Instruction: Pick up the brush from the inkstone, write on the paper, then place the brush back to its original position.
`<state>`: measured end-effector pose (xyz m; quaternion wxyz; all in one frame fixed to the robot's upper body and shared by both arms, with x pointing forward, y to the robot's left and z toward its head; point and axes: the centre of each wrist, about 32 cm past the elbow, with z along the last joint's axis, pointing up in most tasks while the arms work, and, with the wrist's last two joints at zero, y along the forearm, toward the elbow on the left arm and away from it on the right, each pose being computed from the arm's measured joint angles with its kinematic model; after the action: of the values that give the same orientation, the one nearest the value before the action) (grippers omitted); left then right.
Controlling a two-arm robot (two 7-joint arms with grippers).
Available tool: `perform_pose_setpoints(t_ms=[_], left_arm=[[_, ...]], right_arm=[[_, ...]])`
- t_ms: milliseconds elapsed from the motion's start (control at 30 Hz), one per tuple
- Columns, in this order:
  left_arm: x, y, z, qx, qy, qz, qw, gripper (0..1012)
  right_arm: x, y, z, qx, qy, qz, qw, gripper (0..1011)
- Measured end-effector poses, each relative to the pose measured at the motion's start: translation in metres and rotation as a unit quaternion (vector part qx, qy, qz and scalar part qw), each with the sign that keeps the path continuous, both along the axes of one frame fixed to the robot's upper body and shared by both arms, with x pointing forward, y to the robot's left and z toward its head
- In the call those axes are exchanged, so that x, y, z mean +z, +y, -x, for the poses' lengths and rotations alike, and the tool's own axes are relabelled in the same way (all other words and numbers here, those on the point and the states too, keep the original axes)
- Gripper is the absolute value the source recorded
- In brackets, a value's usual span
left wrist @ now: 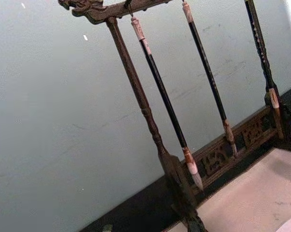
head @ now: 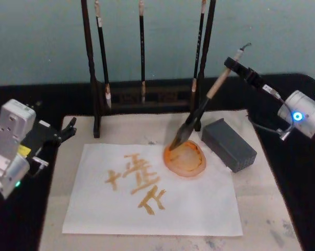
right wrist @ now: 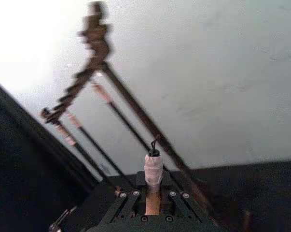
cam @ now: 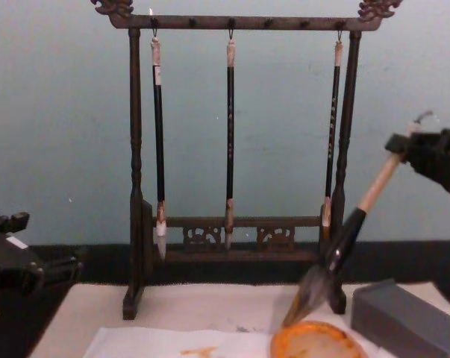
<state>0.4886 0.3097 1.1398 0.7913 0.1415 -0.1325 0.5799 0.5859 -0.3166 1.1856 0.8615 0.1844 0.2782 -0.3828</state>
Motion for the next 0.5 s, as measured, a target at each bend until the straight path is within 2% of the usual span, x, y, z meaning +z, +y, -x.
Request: perform_pose_setpoints(t_ms=[167,300,500], left_arm=[[0.0000,0.0000,0.0000,0.000,0.000,0.000,1.0000,1010],[0.0000,0.0000,0.0000,0.000,0.000,0.000,1.0000,1010],[0.0000,0.0000,0.0000,0.000,0.000,0.000,1.0000,1010]], right_arm=[[0.015,0.012,0.002,0.032,-0.041,0.018,0.9985,176],[0.022,0.021,0.005,0.051,-0.059,0.030,0.9965,176],[0.036,0.040,0.016,0.086,-0.087,0.081,0.9892,176]])
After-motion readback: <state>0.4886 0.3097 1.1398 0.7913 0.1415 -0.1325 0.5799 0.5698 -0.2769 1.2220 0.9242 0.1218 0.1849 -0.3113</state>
